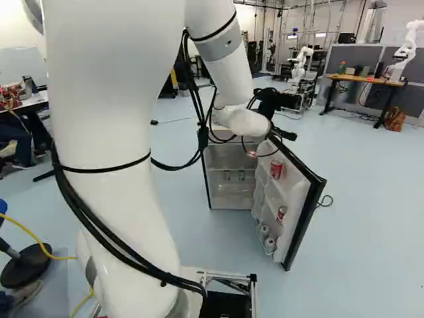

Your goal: Grab a drink from the fridge

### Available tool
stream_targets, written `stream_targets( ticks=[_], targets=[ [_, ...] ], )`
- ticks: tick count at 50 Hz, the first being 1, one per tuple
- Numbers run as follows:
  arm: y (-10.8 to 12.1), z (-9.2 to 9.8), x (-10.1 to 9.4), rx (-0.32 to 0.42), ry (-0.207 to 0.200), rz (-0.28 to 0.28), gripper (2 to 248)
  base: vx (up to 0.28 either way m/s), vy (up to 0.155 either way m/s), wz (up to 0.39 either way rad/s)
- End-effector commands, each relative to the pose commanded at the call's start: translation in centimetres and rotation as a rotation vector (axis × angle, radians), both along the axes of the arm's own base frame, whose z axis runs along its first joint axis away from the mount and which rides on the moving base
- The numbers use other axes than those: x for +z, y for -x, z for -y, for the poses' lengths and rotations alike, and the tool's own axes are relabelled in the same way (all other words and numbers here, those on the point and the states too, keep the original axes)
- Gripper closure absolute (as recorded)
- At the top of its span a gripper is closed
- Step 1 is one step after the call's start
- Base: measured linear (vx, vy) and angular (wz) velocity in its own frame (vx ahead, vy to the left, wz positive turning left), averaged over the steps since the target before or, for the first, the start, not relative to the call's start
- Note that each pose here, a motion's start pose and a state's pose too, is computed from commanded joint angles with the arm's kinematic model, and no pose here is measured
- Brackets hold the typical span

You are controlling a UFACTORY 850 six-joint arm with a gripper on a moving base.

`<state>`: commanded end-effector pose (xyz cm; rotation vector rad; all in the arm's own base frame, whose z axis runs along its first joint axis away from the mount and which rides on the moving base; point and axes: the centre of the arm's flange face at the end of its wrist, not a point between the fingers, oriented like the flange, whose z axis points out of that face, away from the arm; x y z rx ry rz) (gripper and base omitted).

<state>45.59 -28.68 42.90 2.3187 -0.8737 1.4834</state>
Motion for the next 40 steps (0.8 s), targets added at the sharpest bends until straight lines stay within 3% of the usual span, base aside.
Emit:
stream_targets(
  ticks=[40],
  targets=[
    [0.6, 5.3, 1.8, -0.080, -0.165, -0.180, 3, 0.000, 0.000, 0.000]
  ],
)
